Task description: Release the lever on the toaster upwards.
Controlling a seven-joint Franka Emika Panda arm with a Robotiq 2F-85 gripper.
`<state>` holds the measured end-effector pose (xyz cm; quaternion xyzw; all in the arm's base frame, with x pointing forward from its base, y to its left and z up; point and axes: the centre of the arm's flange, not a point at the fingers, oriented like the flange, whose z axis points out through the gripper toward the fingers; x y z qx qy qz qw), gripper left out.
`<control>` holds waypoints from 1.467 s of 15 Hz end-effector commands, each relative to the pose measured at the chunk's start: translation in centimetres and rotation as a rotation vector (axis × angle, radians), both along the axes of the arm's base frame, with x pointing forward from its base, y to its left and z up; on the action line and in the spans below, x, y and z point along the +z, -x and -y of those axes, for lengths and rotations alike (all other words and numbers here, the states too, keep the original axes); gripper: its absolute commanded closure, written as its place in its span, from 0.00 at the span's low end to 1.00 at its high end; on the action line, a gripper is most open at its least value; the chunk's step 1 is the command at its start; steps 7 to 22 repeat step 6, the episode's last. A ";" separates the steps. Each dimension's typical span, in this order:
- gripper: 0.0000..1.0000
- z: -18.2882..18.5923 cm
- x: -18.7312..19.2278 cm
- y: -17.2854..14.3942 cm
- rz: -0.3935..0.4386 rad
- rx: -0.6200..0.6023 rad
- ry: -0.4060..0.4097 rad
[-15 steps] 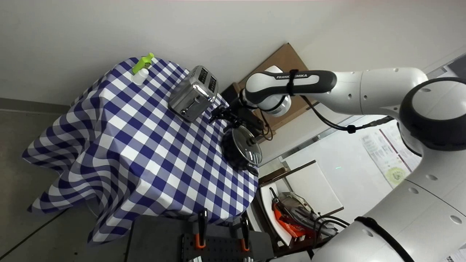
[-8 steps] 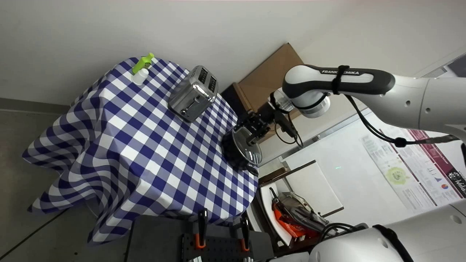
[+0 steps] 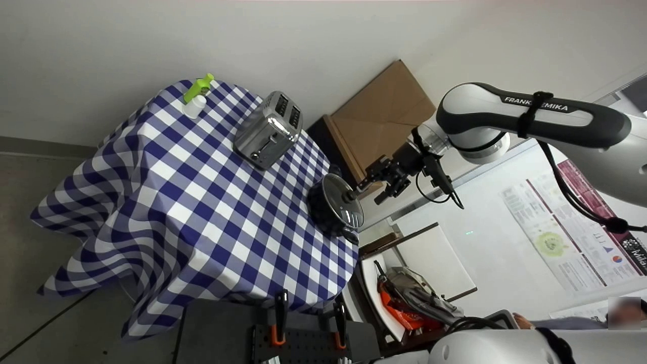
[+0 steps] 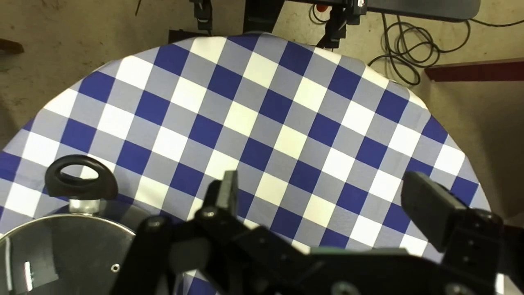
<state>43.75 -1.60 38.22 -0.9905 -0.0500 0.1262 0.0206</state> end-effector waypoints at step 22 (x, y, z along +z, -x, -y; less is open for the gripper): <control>0.00 0.0 -0.9 -0.1 -0.019 0.001 -0.001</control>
